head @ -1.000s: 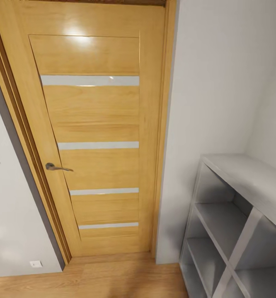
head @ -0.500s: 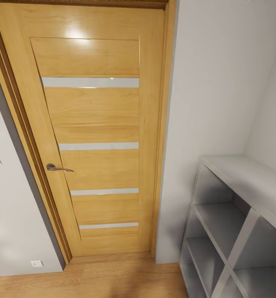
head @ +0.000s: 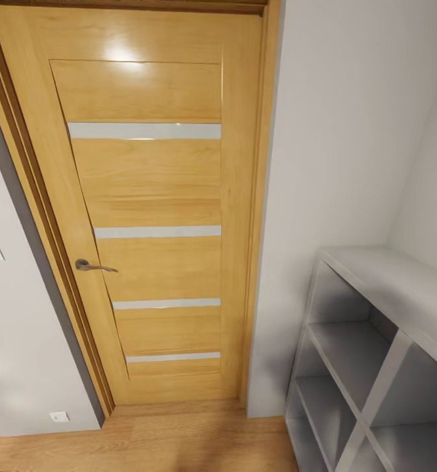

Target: Attach the digital camera to the camera tripod in the bedroom.

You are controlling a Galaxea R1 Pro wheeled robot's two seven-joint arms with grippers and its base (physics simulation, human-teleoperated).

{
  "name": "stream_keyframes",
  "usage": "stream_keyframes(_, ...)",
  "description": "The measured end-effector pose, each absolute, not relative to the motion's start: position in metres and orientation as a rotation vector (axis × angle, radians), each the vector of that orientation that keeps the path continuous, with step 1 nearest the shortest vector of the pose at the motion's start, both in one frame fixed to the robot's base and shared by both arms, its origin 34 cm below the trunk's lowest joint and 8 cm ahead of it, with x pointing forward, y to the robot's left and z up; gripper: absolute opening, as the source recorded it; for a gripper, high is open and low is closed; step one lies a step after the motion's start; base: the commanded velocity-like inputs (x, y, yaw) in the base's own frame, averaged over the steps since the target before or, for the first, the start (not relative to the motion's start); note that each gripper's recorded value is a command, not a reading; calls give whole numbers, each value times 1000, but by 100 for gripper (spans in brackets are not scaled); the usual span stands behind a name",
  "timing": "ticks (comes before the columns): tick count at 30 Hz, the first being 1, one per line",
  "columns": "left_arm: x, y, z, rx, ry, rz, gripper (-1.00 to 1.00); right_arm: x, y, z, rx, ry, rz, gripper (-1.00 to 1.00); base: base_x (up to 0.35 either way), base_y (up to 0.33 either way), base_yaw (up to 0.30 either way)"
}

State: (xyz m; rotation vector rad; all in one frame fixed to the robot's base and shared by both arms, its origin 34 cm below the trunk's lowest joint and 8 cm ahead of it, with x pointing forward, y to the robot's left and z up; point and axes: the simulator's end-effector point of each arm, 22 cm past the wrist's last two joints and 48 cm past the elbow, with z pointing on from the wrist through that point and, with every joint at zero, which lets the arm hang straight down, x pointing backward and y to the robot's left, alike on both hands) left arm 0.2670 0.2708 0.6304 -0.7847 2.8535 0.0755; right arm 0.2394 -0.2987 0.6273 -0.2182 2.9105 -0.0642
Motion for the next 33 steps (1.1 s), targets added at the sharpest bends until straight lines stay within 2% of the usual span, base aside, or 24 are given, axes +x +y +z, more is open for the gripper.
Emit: stream_keyframes(33,269,275,631,-771,2852,84,-100,240,-299,627,-220,2908,-65,100,0,0,265)
